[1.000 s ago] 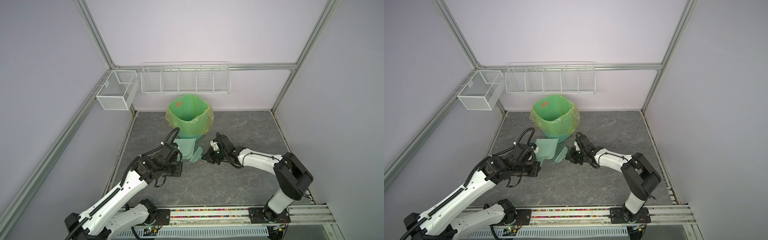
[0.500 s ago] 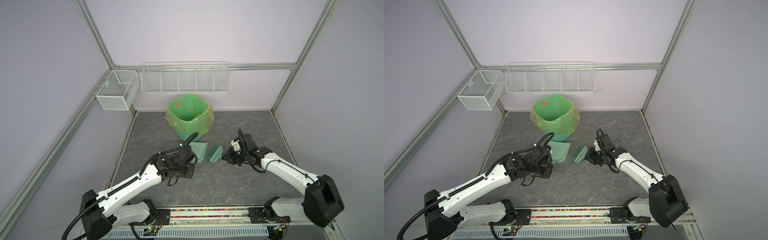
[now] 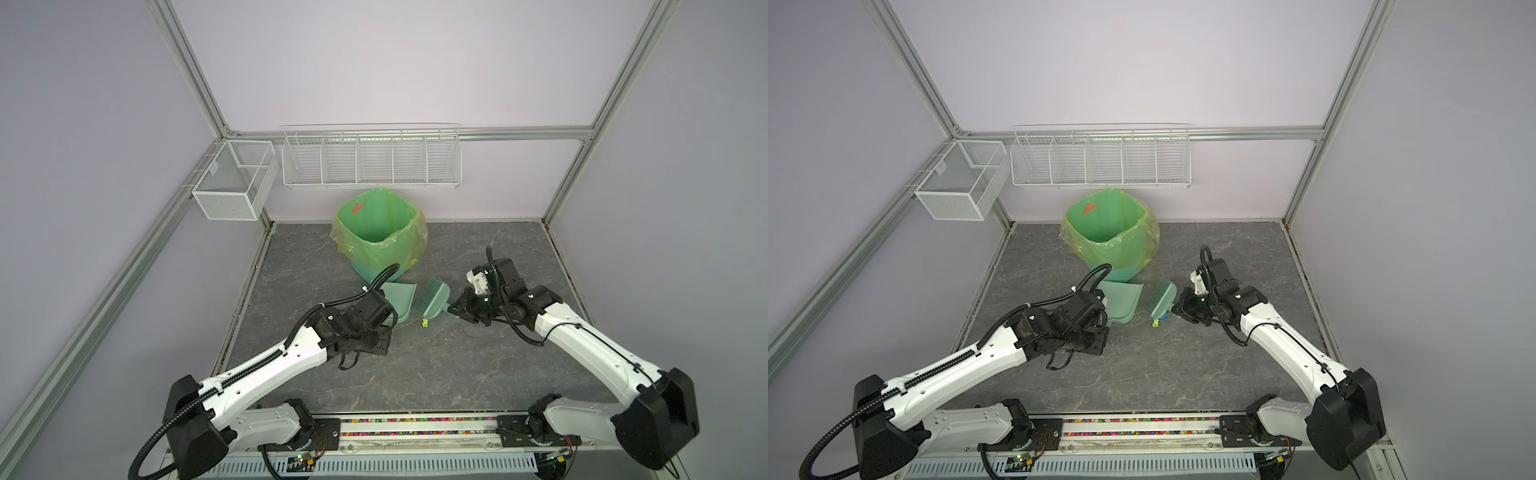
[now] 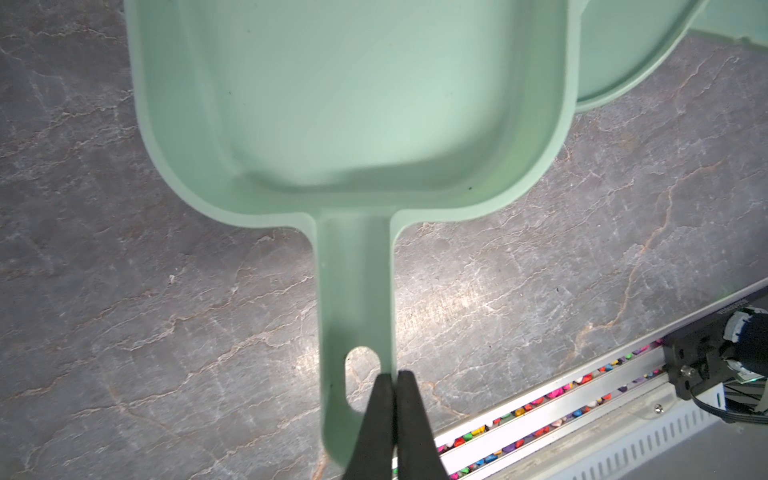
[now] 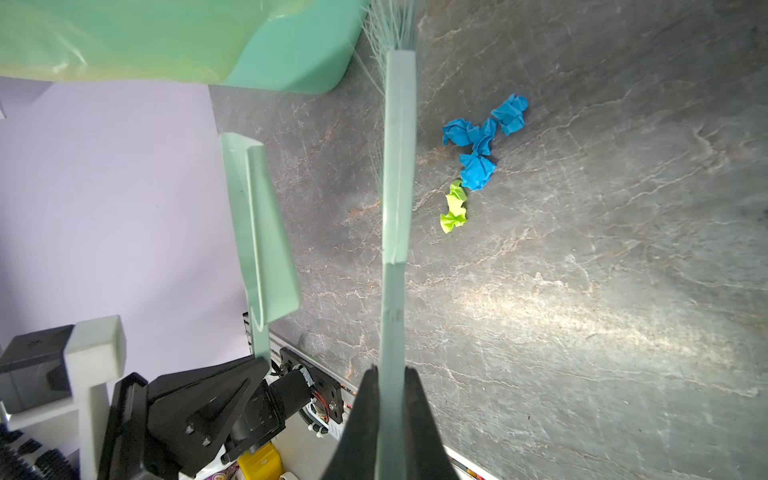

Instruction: Sweep away the paper scraps from the table

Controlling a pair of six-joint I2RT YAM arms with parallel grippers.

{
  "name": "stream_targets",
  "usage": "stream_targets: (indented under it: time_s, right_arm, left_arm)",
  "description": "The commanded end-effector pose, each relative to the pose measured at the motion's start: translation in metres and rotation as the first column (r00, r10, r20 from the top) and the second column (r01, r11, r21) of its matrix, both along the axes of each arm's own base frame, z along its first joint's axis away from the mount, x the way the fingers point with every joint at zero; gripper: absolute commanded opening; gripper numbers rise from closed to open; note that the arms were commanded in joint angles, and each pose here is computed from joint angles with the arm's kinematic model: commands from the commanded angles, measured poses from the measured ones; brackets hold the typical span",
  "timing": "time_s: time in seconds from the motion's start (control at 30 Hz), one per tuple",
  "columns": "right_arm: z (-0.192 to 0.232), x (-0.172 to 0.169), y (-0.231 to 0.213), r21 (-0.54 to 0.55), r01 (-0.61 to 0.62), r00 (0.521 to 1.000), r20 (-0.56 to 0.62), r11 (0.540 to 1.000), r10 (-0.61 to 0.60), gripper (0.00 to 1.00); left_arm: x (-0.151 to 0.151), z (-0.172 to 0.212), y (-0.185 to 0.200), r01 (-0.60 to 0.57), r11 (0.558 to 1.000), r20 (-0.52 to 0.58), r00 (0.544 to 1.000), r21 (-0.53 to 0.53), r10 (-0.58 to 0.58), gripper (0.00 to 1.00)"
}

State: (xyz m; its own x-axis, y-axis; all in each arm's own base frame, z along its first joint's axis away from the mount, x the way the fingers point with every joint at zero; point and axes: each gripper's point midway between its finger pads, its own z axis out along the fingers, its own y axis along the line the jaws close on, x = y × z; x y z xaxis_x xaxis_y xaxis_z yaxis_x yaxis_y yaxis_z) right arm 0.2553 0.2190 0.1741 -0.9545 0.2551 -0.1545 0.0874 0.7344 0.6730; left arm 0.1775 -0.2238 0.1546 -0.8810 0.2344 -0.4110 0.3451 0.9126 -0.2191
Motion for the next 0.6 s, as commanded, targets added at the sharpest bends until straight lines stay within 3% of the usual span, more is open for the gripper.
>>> stream_targets:
  time_s: [0.0,0.3,0.57]
  right_arm:
    - [0.009,-0.002,-0.006,-0.015,-0.02,1.0,0.017,1.0,0.02,0.07]
    - [0.029,0.007,-0.03,-0.114,-0.037,0.996,0.08,0.993,0.047,0.07]
    - [0.039,0.01,-0.045,-0.23,-0.117,0.987,0.083,0.966,0.14,0.07]
  left_arm:
    - [0.002,0.003,-0.006,0.007,1.0,0.018,1.0,-0.017,-0.006,0.0]
    - [-0.014,-0.014,-0.01,0.031,1.0,-0.004,1.0,0.002,-0.031,0.0]
    - [-0.023,-0.023,-0.018,0.064,0.997,-0.007,0.998,0.037,-0.064,0.0]
